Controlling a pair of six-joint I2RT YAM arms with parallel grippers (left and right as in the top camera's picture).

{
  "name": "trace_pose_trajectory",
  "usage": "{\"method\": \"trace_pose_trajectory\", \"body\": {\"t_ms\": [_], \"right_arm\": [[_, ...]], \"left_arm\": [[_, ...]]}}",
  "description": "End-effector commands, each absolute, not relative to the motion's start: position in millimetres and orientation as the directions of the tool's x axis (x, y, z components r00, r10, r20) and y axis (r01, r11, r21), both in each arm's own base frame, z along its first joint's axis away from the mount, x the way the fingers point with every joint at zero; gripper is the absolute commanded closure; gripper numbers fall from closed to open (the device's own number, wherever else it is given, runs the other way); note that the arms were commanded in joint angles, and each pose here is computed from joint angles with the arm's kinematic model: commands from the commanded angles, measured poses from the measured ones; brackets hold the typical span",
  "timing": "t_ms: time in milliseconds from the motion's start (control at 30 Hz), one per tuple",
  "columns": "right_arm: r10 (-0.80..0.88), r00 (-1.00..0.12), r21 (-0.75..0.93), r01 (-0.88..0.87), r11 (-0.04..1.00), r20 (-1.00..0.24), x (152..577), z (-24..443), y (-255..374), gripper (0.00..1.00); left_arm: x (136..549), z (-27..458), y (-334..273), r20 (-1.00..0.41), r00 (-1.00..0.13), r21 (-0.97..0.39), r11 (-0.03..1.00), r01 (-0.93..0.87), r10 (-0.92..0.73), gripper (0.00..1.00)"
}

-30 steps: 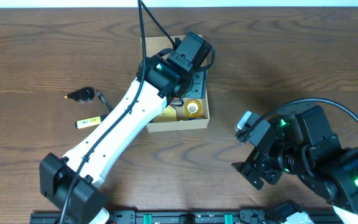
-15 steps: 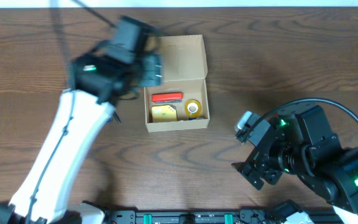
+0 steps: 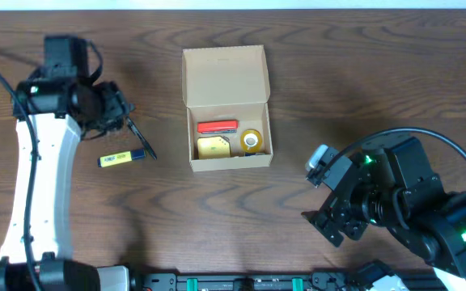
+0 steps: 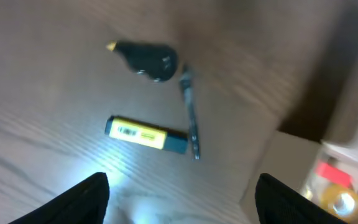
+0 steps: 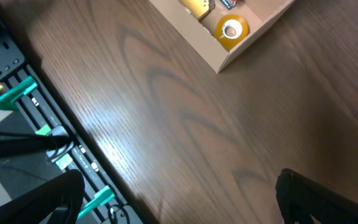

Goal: Pack container
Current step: 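Withdraw the left gripper back toward the remaining items, then grasp the black correction-tape dispenser with the left gripper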

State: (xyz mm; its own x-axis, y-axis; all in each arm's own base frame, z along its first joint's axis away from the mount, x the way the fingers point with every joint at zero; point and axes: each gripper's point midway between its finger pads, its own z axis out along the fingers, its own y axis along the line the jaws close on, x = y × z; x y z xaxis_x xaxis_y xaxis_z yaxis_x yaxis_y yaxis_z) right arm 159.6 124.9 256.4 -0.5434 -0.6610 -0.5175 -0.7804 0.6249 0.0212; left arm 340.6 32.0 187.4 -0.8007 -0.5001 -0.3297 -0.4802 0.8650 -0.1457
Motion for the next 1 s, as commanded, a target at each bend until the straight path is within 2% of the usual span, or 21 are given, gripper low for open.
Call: {"method": "trace_pose_trajectory", "body": {"t_ms": [0,133,167,267,300,500,667,867,967], "right_arm": [[-0.649,-0.559,0.029,-0.769,0.639,-0.517,160,256,124,0.01],[-0.649,-0.559,0.029,-0.769,0.639,-0.517,160,256,124,0.01],[-0.649,-0.559,0.029,-0.769,0.639,-0.517,160,256,124,0.01],[-0.649,-0.559,0.029,-0.769,0.639,-0.517,160,256,124,0.01],[-0.649,-0.559,0.029,-0.769,0.639,-0.517,160,256,124,0.01],[-0.649,-0.559,0.029,-0.769,0.639,-0.517,160,256,124,0.01],[-0.649,-0.559,0.029,-0.769,0.639,-0.517,160,256,124,0.01],[-0.649,-0.559,0.029,-0.769,0.639,-0.517,160,256,124,0.01],[-0.649,-0.559,0.029,-0.769,0.639,-0.517,160,256,124,0.01]], "left_arm": [[335,157,42,-0.236,-0.686,-0.223,0.725,-0.652,-0.689,0.25],[345,137,52,-0.244,-0.546,-0.28,0.598,-0.751,-0.801,0.2],[349,134,56,-0.264,-0.513,-0.287,0.574,-0.767,-0.817,0.13],[360,131,64,-0.308,-0.455,-0.312,0.54,-0.782,-0.836,0.08],[363,131,64,-0.315,-0.448,-0.327,0.539,-0.777,-0.837,0.04],[370,134,58,-0.3,-0.449,-0.369,0.536,-0.759,-0.842,0.05],[376,136,59,-0.278,-0.374,-0.414,0.462,-0.784,-0.885,0.04],[352,121,73,-0.186,-0.058,-0.362,0.124,-0.924,-0.981,0.0],[354,114,73,-0.171,-0.032,-0.345,0.09,-0.934,-0.985,0.0]]}}
